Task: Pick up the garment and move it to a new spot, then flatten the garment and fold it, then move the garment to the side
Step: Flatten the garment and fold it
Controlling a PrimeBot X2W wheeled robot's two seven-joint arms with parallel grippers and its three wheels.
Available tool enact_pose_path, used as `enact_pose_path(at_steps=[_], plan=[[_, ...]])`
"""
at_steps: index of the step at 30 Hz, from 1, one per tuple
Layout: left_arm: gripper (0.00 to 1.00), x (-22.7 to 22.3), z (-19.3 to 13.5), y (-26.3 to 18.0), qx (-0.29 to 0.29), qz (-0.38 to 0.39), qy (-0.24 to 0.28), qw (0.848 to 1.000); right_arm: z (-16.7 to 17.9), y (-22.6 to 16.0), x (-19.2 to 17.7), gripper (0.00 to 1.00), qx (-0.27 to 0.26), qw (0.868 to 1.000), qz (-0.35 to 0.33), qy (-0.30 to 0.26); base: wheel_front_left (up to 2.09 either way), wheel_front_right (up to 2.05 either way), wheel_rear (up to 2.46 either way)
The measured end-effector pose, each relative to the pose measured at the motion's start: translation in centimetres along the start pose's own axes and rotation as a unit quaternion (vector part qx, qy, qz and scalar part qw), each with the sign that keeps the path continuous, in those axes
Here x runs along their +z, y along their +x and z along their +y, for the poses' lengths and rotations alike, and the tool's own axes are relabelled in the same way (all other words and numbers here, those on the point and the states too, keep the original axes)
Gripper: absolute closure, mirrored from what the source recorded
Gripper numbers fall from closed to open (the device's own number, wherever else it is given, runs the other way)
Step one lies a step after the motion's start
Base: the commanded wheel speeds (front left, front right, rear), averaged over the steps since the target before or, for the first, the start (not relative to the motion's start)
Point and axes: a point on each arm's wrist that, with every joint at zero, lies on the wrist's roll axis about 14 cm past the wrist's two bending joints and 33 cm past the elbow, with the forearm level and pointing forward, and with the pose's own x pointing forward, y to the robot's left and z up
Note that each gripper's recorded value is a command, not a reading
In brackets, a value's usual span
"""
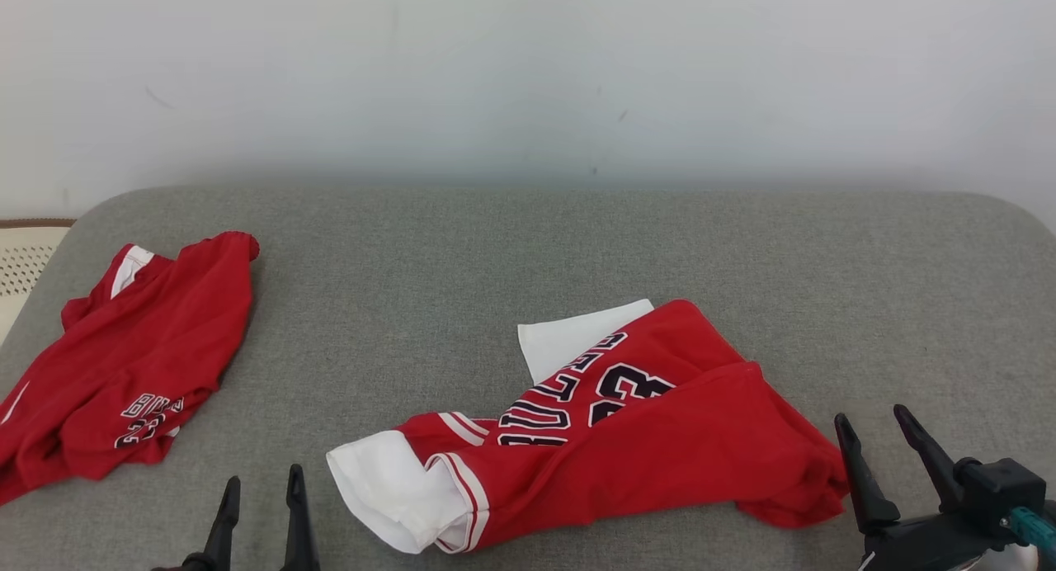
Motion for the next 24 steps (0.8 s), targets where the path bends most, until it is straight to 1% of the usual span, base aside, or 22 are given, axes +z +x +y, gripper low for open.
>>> enact_pose_path(at_steps=[3,8,14,24], plan=[[0.0,0.1,0.1,0.0,0.001,-0.001,0.0,1.0,-0.1,0.1,0.5,0.0,-0.008,1.0,-0.011,0.006,0.0,0.0,0.0],[0.0,-0.1,-0.1,0.0,-0.005,0.001,0.0,1.0,0.2,0.3,0.4,0.0,-0.012,1.0,-0.011,0.016,0.0,0.0,0.0],[0.0,-1.5,-1.6,-0.1,-0.035,0.023,0.003,0.999,0.6,1.2,0.5,0.0,-0.012,1.0,-0.012,0.025,0.0,0.0,0.0],[0.0,-5.0,-3.6,1.6,-0.082,0.076,0.007,0.994,1.3,2.6,0.7,0.0,-0.007,0.999,-0.016,0.031,0.0,0.0,0.0]])
